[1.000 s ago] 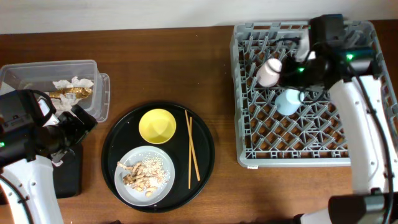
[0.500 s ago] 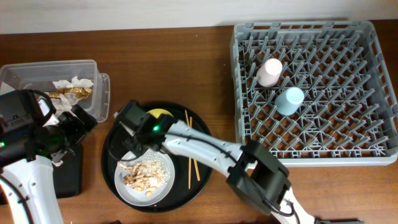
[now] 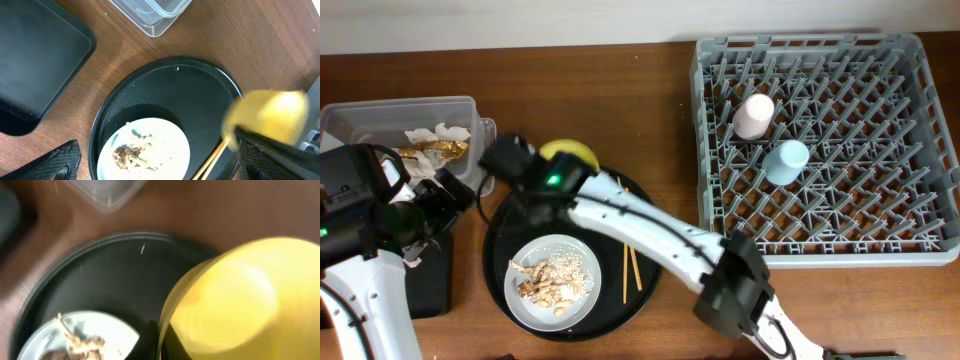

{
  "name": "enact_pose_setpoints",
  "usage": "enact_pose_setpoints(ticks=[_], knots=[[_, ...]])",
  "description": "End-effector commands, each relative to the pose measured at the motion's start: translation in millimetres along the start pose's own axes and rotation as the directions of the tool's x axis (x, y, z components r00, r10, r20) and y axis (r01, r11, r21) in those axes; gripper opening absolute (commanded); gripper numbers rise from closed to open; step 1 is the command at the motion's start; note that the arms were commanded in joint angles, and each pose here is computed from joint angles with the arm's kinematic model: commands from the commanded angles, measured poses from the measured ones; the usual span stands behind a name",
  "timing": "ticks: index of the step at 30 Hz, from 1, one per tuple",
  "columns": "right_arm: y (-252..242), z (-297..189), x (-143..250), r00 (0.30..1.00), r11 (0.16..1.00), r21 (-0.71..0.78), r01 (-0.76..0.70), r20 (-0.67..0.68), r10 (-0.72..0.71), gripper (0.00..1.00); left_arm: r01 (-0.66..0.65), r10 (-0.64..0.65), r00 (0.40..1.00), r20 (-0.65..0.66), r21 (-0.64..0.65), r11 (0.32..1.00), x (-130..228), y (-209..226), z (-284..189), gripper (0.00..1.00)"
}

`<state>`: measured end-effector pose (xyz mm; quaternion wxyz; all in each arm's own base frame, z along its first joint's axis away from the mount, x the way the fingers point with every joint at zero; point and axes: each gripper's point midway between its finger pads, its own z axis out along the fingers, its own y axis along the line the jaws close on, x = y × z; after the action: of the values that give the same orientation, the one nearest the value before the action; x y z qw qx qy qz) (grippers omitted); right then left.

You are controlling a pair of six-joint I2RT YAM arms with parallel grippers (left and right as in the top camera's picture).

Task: Sort waste into correct bins and load items into the dishwasher rack
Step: 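Grasp the yellow bowl on the tray with right gripper, then place the yellow bowl upside down in the rack with right gripper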

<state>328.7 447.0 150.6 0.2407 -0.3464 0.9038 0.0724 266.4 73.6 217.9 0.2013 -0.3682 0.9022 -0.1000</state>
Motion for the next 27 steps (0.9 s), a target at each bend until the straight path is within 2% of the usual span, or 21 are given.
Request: enact_pose_setpoints(ticks=[1, 3, 4, 5, 6, 7, 9, 10, 13, 15, 16, 18, 20, 22, 26, 27], knots=[[-100.5, -91.3, -28.8, 0.951, 0.946, 0.114, -0.304, 0.105, 0.292, 0.04, -0.002, 0.002, 1.0, 0.011, 0.0, 1.0, -1.2, 0.2, -2.2, 0.99], [-195.0, -155.3, -4.8, 0.897, 0.87, 0.218, -0.442, 0.129, 0.423, 0.04, -0.002, 0.002, 1.0, 0.011, 0.0, 1.0, -1.2, 0.2, -2.2, 0.99], [-231.2, -174.0, 7.6, 0.869, 0.832, 0.249, -0.495, 0.145, 0.473, 0.04, -0.002, 0.002, 1.0, 0.011, 0.0, 1.0, -1.2, 0.2, -2.2, 0.99], [-288.7, -193.8, 30.0, 0.822, 0.777, 0.271, -0.568, 0.156, 0.547, 0.04, -0.002, 0.002, 1.0, 0.011, 0.0, 1.0, -1.2, 0.2, -2.2, 0.99], [-312.6, -196.5, 40.7, 0.81, 0.783, 0.209, -0.586, 0.13, 0.572, 0.04, -0.002, 0.002, 1.0, 0.011, 0.0, 1.0, -1.2, 0.2, -2.2, 0.99], [-348.7, -201.0, 55.2, 0.764, 0.756, 0.117, -0.644, 0.126, 0.632, 0.04, -0.002, 0.002, 1.0, 0.011, 0.0, 1.0, -1.2, 0.2, -2.2, 0.99], [-387.8, -209.7, 66.7, 0.697, 0.709, -0.067, -0.702, 0.142, 0.703, 0.04, -0.002, 0.002, 1.0, 0.011, 0.0, 1.0, -1.2, 0.2, -2.2, 0.99], [-417.1, -221.6, 75.9, 0.646, 0.664, -0.257, -0.702, 0.162, 0.746, 0.04, -0.002, 0.002, 1.0, 0.011, 0.0, 1.0, -1.2, 0.2, -2.2, 0.99], [-481.2, -215.1, 115.6, 0.509, 0.525, -0.418, -0.741, 0.162, 0.846, 0.04, -0.002, 0.002, 1.0, 0.011, 0.0, 1.0, -1.2, 0.2, -2.2, 0.99], [-500.8, -201.9, 123.5, 0.468, 0.463, -0.583, -0.668, 0.155, 0.87, 0.04, -0.002, 0.002, 1.0, 0.011, 0.0, 1.0, -1.2, 0.2, -2.2, 0.99], [-504.9, -193.8, 123.1, 0.468, 0.447, -0.664, -0.6, 0.161, 0.869, 0.04, -0.002, 0.002, 1.0, 0.011, 0.0, 1.0, -1.2, 0.2, -2.2, 0.99], [-506.5, -171.3, 130.4, 0.446, 0.389, -0.733, -0.558, 0.13, 0.886, 0.04, -0.002, 0.002, 1.0, 0.011, 0.0, 1.0, -1.2, 0.2, -2.2, 0.99], [-508.0, -139.2, 147.3, 0.368, 0.27, -0.738, -0.618, 0.032, 0.929, 0.04, -0.002, 0.002, 1.0, 0.011, 0.0, 1.0, -1.2, 0.2, -2.2, 0.99], [-514.0, -116.0, 177.9, 0.241, 0.13, -0.685, -0.717, -0.068, 0.968, 0.04, -0.002, 0.002, 1.0, 0.011, 0.0, 1.0, -1.2, 0.2, -2.2, 0.99], [-530.7, -125.6, 211.3, 0.148, 0.057, -0.663, -0.746, -0.081, 0.986, 0.1, -0.002, 0.002, 1.0, 0.011, 0.0, 1.0, -1.2, 0.2, -2.2, 1.0], [-531.9, -126.9, 219.8, 0.157, 0.077, -0.655, -0.752, -0.065, 0.985, 0.11, -0.002, 0.002, 1.0, 0.011, 0.0, 1.0, -1.2, 0.2, -2.2, 0.99]])
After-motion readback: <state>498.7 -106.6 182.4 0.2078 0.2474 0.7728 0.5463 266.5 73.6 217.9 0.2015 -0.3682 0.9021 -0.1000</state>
